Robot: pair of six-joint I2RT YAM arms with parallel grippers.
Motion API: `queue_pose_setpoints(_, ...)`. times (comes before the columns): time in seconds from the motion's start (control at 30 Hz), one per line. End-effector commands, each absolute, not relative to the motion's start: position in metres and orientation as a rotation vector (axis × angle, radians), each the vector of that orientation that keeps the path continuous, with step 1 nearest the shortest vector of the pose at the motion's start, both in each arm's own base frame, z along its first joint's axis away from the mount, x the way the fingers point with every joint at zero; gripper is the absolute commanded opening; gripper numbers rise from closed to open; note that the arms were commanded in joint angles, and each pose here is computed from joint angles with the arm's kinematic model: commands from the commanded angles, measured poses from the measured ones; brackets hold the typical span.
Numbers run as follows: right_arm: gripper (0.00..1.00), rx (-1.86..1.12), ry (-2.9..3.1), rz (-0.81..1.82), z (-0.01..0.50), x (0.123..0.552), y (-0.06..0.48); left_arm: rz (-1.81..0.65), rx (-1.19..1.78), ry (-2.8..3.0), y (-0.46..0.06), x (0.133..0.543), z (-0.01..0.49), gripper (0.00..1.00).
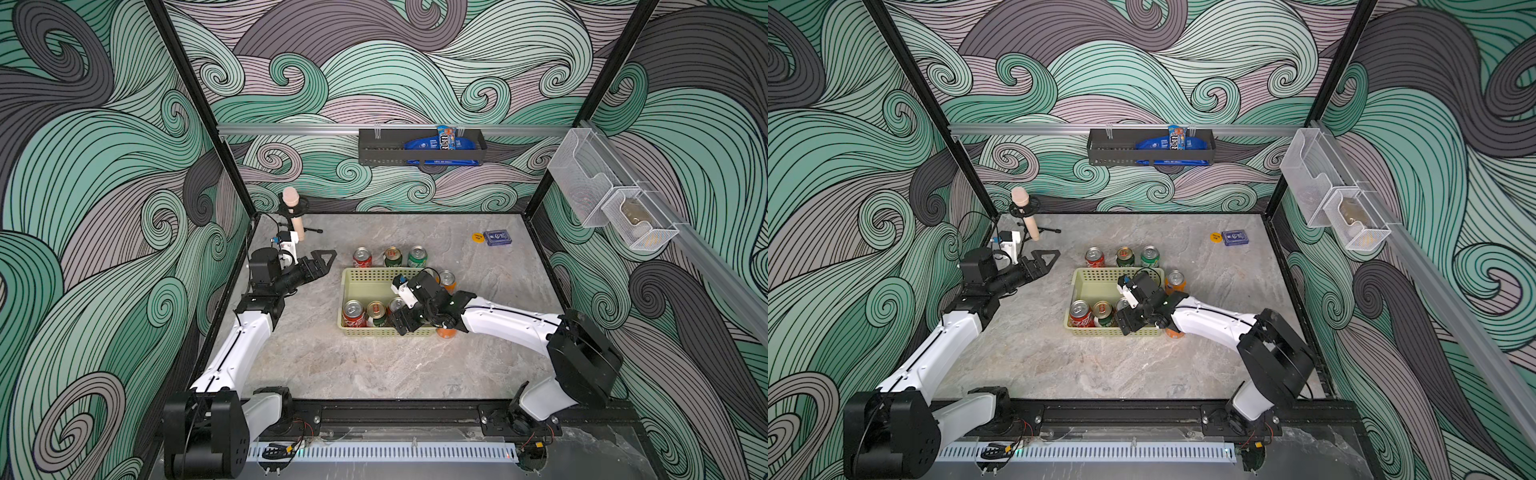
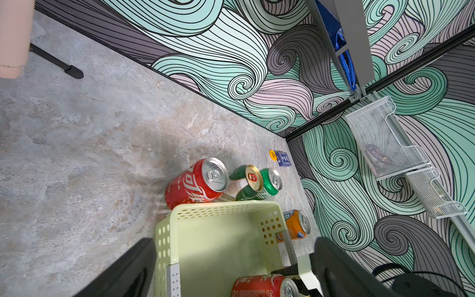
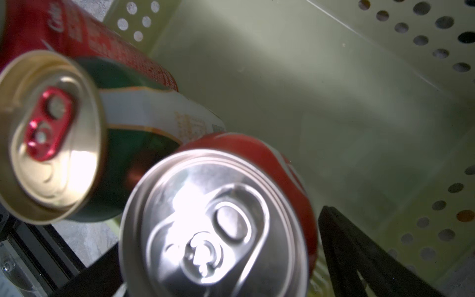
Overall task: Take out the drinks from the basket
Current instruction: Pick up the drink from the basket.
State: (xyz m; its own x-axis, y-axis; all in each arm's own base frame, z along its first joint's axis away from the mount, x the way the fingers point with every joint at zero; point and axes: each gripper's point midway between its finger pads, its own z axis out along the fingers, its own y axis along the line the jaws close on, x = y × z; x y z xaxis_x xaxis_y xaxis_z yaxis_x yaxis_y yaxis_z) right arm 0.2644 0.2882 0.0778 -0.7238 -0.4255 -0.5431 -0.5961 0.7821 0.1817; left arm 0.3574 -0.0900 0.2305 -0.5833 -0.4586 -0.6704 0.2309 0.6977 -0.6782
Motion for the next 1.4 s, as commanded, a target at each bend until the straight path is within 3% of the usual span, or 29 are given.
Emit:
queue_pose_setpoints(0.0,0.87,-0.737,2.432,0.493,0.087,0.273,0.296,-0.934,-0.144,1.969,-0.092,0.361,0.241,0.99)
queue_pose_setpoints(0.57,0.59,-0.659,2.341,0.57,0.112,0.274,0.297,-0.934,-0.138,1.967,-0.094,0.36,0.242,0.99)
queue_pose_setpoints(1.37,0.55,-0.57,2.139,0.647,0.199,0.258,0.272,-0.896,-0.087,1.953,-0.106,0.354,0.251,0.98)
